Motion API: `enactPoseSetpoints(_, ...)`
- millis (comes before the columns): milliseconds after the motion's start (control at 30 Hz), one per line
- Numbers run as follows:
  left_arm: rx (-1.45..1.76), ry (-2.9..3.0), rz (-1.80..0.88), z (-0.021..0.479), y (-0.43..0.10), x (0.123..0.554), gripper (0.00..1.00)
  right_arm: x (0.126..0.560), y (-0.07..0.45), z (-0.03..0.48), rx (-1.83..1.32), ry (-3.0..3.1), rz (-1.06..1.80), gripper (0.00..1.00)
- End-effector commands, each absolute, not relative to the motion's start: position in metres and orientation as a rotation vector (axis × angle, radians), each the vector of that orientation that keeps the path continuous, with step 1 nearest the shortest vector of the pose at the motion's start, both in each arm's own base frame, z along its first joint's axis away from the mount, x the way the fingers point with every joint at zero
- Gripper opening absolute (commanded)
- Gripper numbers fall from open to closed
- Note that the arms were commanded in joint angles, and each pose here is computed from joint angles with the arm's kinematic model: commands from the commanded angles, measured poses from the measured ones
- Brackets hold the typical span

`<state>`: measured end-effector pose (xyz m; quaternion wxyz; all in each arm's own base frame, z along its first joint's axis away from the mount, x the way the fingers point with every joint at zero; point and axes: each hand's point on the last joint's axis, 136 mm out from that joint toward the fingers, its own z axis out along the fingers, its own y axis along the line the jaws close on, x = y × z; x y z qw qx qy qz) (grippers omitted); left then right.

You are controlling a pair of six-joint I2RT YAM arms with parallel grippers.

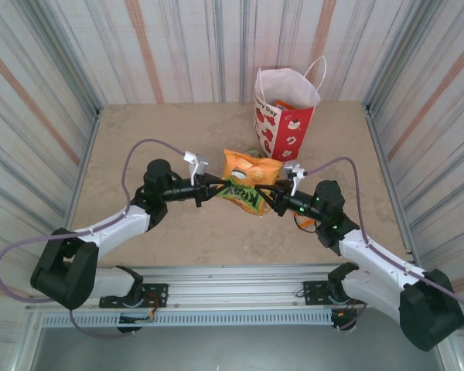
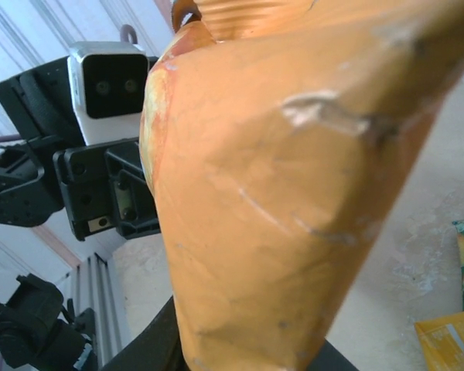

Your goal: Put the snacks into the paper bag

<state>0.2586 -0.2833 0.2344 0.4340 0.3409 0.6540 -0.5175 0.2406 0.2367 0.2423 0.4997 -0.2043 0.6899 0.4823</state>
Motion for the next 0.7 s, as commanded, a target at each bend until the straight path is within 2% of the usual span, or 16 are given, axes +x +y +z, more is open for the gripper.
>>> enactPoseSetpoints(0, 0.83, 1.608, -1.266, 0.246, -0.286, 0.268, 0.13, 0.244, 0.229, 0.251, -0.475, 1.647, 1.104, 0.18)
enactPoseSetpoints(233, 0.826, 1.629, -1.258, 0.241, -0.286, 0.27, 0.23, 0.249, 0.213, 0.254, -0.391, 1.641, 1.017, 0.1)
enactPoseSetpoints(333, 0.83, 1.647, -1.246, 0.239, -0.286, 0.272, 0.34, 0.25, 0.205, 0.259, -0.356, 1.622, 0.986, 0.07)
enactPoseSetpoints(467, 0.82, 1.668, -1.227, 0.237, -0.286, 0.276, 0.54, 0.25, 0.196, 0.266, -0.328, 1.605, 0.944, 0.04)
enactPoseSetpoints(567, 0.777, 1.694, -1.187, 0.235, -0.284, 0.284, 0.6, 0.252, 0.189, 0.273, -0.306, 1.599, 0.906, 0.02)
enactPoseSetpoints(667, 0.735, 1.734, -1.135, 0.233, -0.281, 0.294, 0.72, 0.257, 0.181, 0.282, -0.275, 1.588, 0.854, 0.01)
